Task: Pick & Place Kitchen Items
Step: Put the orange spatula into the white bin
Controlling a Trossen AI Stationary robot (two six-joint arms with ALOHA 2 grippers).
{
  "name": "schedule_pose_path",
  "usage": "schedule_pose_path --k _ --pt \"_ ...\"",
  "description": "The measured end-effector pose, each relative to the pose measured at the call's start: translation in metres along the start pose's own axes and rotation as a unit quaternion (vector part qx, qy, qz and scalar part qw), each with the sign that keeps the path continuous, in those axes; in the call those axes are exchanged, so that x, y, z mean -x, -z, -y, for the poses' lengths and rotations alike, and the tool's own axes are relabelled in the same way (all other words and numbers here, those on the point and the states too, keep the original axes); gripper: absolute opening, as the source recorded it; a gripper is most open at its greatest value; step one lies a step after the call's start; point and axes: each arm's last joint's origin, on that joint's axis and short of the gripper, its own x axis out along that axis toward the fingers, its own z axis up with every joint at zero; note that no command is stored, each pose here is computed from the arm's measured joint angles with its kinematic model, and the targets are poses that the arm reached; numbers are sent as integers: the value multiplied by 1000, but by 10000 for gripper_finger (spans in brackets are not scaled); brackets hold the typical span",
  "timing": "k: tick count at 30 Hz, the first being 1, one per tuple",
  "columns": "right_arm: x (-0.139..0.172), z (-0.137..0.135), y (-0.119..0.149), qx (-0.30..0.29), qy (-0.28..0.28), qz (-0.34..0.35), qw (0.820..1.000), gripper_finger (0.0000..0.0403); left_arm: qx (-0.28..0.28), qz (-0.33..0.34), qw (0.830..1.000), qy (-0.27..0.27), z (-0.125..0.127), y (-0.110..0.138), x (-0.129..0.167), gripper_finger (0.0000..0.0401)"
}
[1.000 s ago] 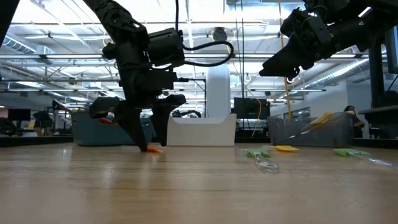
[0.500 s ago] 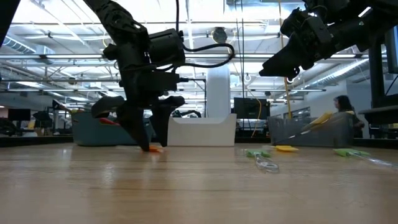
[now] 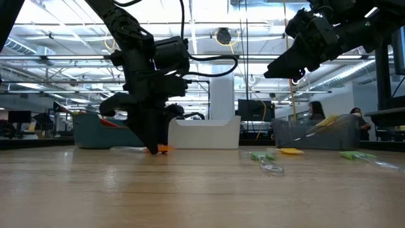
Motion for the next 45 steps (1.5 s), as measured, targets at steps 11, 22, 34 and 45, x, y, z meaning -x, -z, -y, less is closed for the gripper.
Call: schedule_pose_path --k 11,22,34,45 --pt "0 0 0 0 0 0 1000 196 111 41 993 -28 -3 -7 6 64" --pt "0 0 0 0 0 0 1000 196 72 157 959 -224 -17 -31 66 10" --pt "-1 0 2 0 0 -6 1000 196 98 136 980 -111 -14 -18 58 107" --pt "-12 2 11 -3 2 -38 999 196 80 71 983 -150 -15 -21 6 203"
